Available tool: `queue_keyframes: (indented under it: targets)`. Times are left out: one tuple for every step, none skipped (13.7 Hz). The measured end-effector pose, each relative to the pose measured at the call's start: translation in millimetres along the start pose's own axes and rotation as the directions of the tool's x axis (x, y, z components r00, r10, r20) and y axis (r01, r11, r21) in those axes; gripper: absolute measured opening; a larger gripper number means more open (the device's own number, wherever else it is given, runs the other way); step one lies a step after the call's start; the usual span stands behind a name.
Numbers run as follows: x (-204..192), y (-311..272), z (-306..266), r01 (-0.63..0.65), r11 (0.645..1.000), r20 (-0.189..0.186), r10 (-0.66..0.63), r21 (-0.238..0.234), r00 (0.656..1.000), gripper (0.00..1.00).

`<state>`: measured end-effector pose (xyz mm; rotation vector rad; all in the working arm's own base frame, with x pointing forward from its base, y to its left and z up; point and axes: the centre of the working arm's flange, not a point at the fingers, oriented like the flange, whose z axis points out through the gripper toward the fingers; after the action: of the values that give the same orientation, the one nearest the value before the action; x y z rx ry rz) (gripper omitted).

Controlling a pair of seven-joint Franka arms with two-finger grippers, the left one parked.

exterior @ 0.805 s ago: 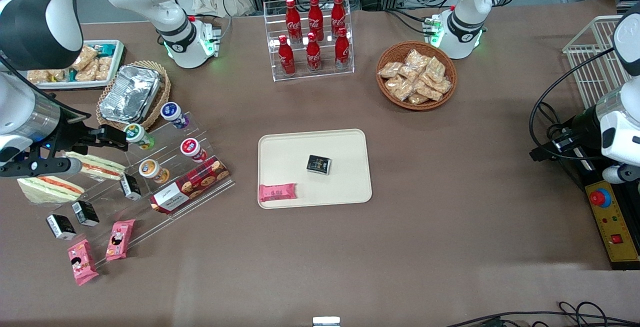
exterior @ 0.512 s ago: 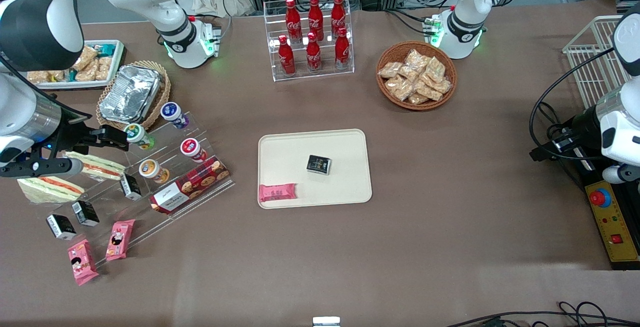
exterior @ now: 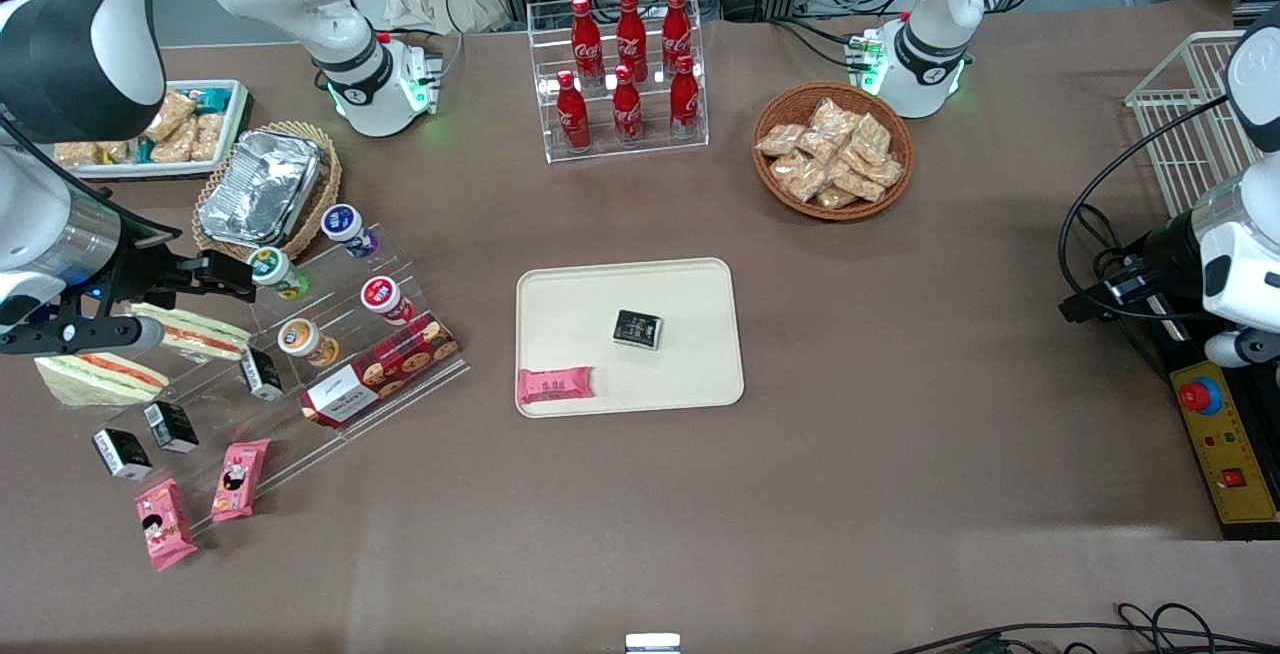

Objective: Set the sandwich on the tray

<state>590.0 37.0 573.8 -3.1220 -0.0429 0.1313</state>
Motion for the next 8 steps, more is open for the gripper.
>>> queue_keyframes:
  targets:
    - [0.0,0.8,0.0,-0.001,1.0,0.0,0.001,0.0,1.0,1.0]
    - [0.1,2.0,0.0,-0.003,1.0,0.0,0.003,0.0,1.0,1.0]
    - [0.1,3.5,0.1,-0.006,1.0,0.0,0.006,0.0,1.0,1.0]
    - [0.3,4.9,0.5,-0.009,1.0,0.001,0.009,0.0,1.0,1.0]
    - [0.6,6.3,1.5,-0.011,1.0,0.003,0.011,-0.001,1.0,1.0]
    - [1.2,7.4,3.0,-0.013,1.0,0.006,0.013,-0.003,1.0,1.0]
    - [2.1,8.0,4.7,-0.014,1.0,0.009,0.014,-0.004,1.0,1.0]
    - [3.1,8.3,6.7,-0.015,1.0,0.012,0.015,-0.006,1.0,1.0]
